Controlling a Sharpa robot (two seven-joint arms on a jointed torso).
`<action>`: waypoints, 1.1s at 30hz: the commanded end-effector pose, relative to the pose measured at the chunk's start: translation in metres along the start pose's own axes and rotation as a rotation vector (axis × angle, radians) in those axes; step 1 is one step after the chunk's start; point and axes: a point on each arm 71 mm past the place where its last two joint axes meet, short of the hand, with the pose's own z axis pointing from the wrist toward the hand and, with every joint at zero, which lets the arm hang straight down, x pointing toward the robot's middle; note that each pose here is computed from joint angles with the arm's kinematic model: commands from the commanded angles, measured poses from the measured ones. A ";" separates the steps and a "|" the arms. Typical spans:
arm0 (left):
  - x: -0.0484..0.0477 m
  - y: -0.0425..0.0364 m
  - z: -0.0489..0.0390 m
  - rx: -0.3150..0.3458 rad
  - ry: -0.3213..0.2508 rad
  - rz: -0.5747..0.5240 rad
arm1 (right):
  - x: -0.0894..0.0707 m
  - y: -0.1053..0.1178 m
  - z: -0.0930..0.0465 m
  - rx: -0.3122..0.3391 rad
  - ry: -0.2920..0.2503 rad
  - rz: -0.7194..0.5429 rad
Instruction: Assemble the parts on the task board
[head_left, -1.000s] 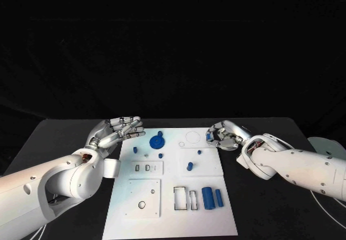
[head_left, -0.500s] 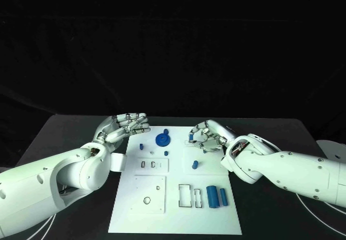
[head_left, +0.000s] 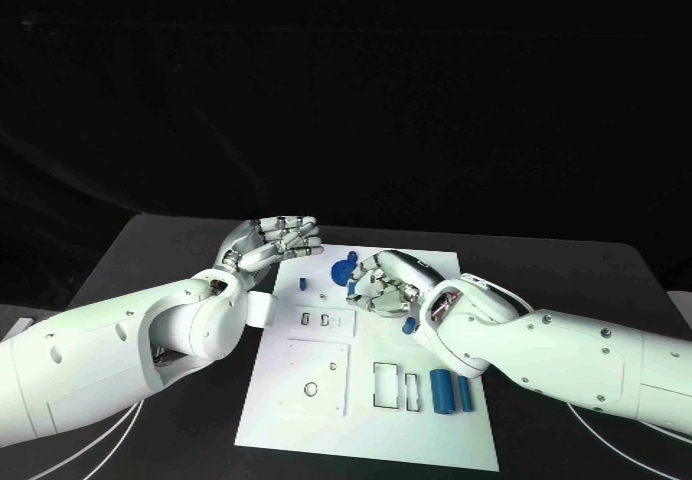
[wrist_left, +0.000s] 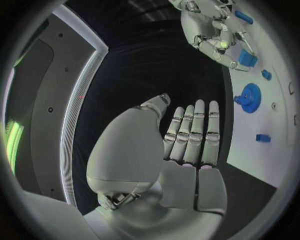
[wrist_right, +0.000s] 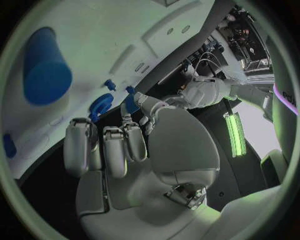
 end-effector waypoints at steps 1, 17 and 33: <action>0.0022 -0.0008 0.0009 0.008 0.011 -0.011 | 0.011 0.004 0.003 -0.004 0.055 -0.085; 0.0029 -0.0006 0.0012 0.008 0.011 -0.011 | 0.041 0.022 0.008 -0.056 0.119 -0.153; 0.0029 -0.0007 0.0011 0.007 0.012 -0.011 | 0.045 0.021 0.007 -0.055 0.124 -0.182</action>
